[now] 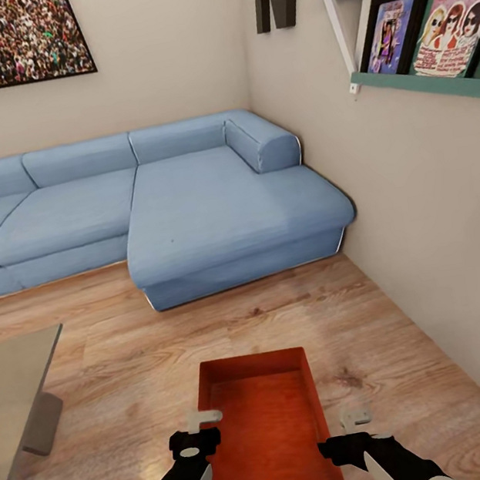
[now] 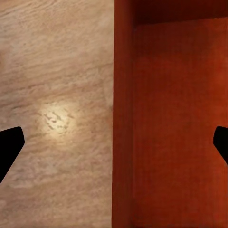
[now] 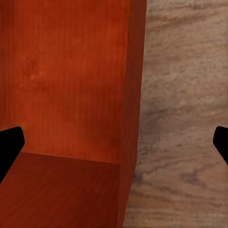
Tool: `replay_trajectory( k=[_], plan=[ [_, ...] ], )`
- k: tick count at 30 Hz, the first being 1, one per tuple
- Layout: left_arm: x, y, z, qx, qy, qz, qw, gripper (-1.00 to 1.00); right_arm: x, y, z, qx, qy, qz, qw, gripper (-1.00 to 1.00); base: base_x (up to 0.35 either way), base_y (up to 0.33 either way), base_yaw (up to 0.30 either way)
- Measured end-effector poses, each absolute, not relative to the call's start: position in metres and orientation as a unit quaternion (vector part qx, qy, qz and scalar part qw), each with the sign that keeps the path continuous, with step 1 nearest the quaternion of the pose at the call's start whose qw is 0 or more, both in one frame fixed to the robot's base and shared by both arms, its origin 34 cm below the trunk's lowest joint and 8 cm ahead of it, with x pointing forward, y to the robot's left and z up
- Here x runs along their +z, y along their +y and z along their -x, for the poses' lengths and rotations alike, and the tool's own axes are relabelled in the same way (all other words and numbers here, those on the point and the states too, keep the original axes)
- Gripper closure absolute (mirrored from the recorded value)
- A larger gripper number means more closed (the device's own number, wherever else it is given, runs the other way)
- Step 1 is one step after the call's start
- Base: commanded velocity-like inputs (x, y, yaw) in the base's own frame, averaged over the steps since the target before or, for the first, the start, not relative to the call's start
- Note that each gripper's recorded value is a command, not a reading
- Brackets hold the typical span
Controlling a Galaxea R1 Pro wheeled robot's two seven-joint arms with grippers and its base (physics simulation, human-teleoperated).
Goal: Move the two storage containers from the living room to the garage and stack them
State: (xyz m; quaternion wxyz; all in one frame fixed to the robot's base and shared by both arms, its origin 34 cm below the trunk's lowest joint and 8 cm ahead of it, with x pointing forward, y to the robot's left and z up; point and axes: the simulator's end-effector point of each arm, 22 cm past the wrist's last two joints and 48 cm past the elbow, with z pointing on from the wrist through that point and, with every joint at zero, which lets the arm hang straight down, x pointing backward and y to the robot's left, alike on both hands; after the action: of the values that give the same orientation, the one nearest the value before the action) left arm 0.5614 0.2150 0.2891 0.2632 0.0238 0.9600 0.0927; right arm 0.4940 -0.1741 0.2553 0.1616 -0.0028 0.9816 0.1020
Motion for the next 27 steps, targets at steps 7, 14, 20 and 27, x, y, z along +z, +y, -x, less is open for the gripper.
replay_trajectory(
  k=[7, 14, 20, 27],
  plan=[
    [0.274, 0.215, -0.558, 0.092, 0.96, -0.024, 0.263, -1.0, 0.24, -0.174, -0.491, 0.102, 0.982, 0.003, 0.162, -1.0, 0.0, 0.0, 0.0],
    [0.258, 0.215, -0.554, 0.093, 0.96, -0.024, 0.263, -1.0, 0.225, -0.174, -0.487, 0.102, 0.982, 0.003, 0.162, -1.0, 0.0, 0.0, 0.0],
    [0.245, 0.216, -0.551, 0.093, 0.96, -0.023, 0.264, -1.0, 0.211, -0.174, -0.484, 0.102, 0.982, 0.003, 0.162, -1.0, 0.0, 0.0, 0.0],
    [0.23, 0.216, -0.547, 0.093, 0.96, -0.023, 0.264, -1.0, 0.196, -0.173, -0.48, 0.102, 0.981, 0.003, 0.162, -1.0, 0.0, 0.0, 0.0]
  ],
)
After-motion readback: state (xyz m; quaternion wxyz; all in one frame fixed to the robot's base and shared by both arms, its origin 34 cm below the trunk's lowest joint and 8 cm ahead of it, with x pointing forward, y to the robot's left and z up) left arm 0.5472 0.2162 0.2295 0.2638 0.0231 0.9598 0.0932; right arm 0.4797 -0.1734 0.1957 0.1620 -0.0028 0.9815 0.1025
